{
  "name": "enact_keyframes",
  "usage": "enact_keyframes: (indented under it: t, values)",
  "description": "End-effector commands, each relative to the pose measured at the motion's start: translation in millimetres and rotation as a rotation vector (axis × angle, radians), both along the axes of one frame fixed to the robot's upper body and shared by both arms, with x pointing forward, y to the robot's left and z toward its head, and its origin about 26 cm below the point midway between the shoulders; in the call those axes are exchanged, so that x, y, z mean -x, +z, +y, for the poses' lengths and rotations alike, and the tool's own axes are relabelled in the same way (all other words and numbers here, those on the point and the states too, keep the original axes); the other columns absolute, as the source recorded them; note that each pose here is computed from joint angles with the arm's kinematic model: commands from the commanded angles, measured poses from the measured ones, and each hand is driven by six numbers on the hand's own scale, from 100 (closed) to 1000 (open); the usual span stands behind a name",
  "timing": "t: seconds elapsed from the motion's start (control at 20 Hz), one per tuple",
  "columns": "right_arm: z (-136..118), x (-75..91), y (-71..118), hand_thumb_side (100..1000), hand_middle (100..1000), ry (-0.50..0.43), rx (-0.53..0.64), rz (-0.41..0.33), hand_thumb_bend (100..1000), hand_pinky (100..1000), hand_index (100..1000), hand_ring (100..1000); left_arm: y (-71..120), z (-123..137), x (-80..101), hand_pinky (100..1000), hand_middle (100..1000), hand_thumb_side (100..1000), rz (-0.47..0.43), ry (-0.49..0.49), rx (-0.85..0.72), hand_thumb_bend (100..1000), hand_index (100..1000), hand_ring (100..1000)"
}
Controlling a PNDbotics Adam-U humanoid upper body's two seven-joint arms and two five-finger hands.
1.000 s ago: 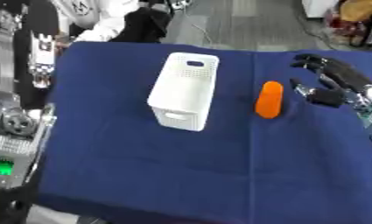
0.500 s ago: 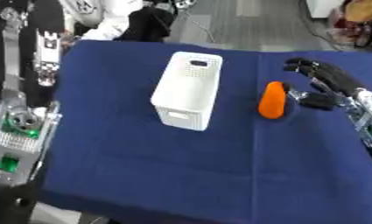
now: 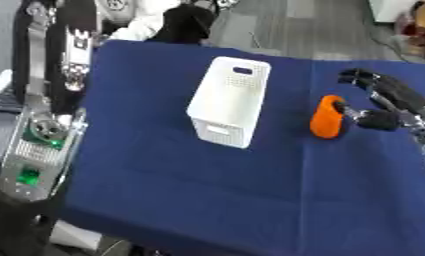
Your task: Pick up objects on the table and place them in the box.
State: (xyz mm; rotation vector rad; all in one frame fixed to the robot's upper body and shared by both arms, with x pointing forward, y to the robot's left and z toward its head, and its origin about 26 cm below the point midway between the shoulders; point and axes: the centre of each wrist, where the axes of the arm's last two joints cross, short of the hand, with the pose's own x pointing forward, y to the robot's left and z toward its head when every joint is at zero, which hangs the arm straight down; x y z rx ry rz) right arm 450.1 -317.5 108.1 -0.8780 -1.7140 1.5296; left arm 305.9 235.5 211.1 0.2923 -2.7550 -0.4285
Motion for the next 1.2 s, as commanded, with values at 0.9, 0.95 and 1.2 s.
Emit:
enact_keyframes:
  t: [0.9,0.95,1.2]
  values:
    - [-30.9,-7.0,15.8,1000,916,-0.115,-0.08,0.014,460,850,927,866,16.8,-9.4,-0.5,1000,990,850,-0.035,-0.03,-0.002,237,949,937]
    - [-32.8,-6.7,16.4,1000,916,-0.119,-0.078,0.014,460,850,927,866,16.9,-10.0,-0.5,1000,990,850,-0.033,-0.032,-0.004,237,949,937]
    - [-40.7,-4.7,18.4,1000,916,-0.129,-0.076,0.015,463,852,928,868,17.0,-11.7,-0.5,1000,990,852,-0.025,-0.041,-0.016,234,950,937]
